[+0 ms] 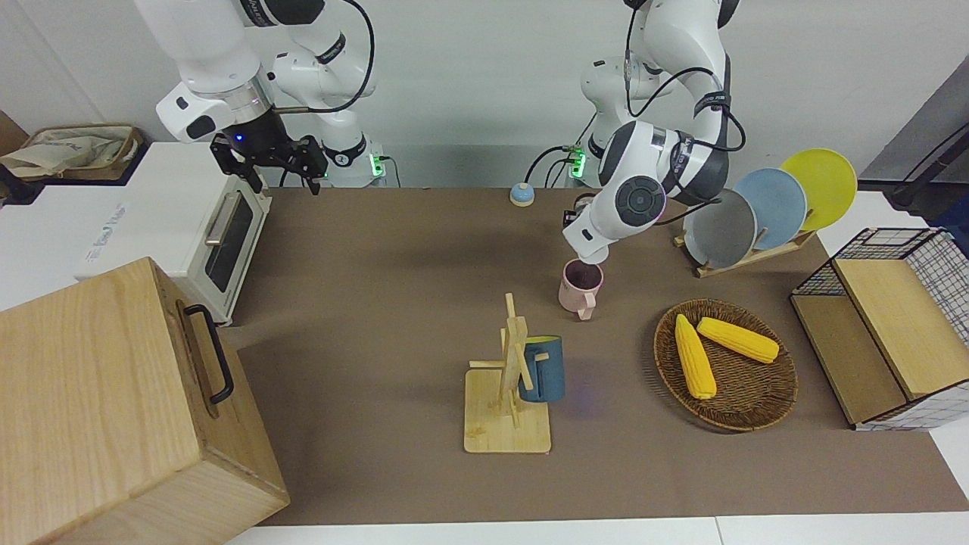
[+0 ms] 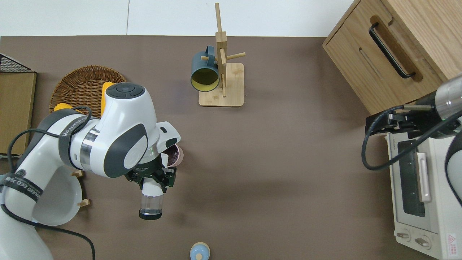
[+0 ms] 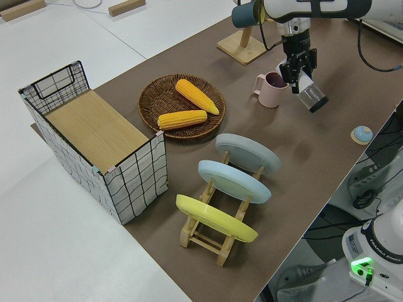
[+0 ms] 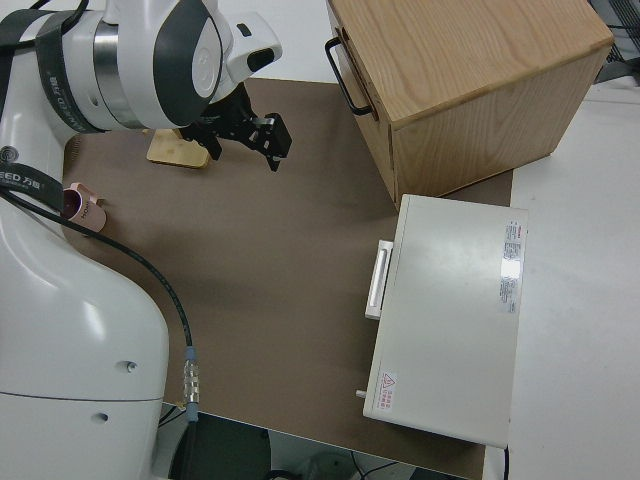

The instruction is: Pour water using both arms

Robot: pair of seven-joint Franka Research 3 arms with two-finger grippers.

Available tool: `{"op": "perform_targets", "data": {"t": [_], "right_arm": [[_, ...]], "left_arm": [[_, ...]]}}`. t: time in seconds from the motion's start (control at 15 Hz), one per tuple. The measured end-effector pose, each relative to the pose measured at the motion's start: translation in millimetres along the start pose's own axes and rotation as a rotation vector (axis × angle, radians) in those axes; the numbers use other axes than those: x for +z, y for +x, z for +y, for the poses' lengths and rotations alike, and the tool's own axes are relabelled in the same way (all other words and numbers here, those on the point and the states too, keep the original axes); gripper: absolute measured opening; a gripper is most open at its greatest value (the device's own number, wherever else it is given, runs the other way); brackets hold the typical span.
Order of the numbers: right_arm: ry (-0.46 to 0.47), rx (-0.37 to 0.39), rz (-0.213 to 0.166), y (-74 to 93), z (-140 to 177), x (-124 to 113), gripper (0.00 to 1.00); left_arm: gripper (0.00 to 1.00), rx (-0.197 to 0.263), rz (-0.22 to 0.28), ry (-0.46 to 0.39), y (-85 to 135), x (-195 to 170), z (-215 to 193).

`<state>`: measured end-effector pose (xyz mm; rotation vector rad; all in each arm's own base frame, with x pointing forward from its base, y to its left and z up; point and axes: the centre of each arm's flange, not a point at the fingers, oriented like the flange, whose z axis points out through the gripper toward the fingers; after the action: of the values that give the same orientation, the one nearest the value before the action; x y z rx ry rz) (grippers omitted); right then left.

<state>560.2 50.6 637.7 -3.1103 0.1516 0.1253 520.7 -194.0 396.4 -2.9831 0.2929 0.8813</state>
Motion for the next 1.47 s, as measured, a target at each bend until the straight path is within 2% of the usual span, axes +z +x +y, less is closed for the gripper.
{"op": "perform_targets", "data": {"t": [0.4, 0.67, 0.87, 1.0, 1.13, 1.33, 1.47], "right_arm": [[0.0, 0.0, 0.0, 0.0, 0.0, 0.0, 1.0], [0.0, 0.0, 0.0, 0.0, 0.0, 0.0, 1.0], [0.0, 0.0, 0.0, 0.0, 0.0, 0.0, 1.0], [0.0, 0.0, 0.0, 0.0, 0.0, 0.0, 1.0], [0.0, 0.0, 0.0, 0.0, 0.0, 0.0, 1.0], [0.0, 0.0, 0.0, 0.0, 0.0, 0.0, 0.99], [0.0, 0.0, 0.0, 0.0, 0.0, 0.0, 1.0]], "left_arm": [[0.63, -0.006, 0.044, -0.005, 2.2, -3.6, 1.0], [0.63, -0.023, 0.139, 0.009, -9.9, 3.7, 3.5], [0.63, -0.037, 0.2, 0.026, -30.7, 7.3, 3.8], [0.63, -0.045, 0.259, 0.014, -41.6, 8.3, 6.0], [0.63, -0.048, 0.34, -0.006, -53.7, 17.5, 7.8], [0.63, -0.02, 0.46, -0.008, -69.2, 42.3, 1.7], [0.63, -0.019, 0.515, -0.023, -81.9, 53.3, -1.7]]}}
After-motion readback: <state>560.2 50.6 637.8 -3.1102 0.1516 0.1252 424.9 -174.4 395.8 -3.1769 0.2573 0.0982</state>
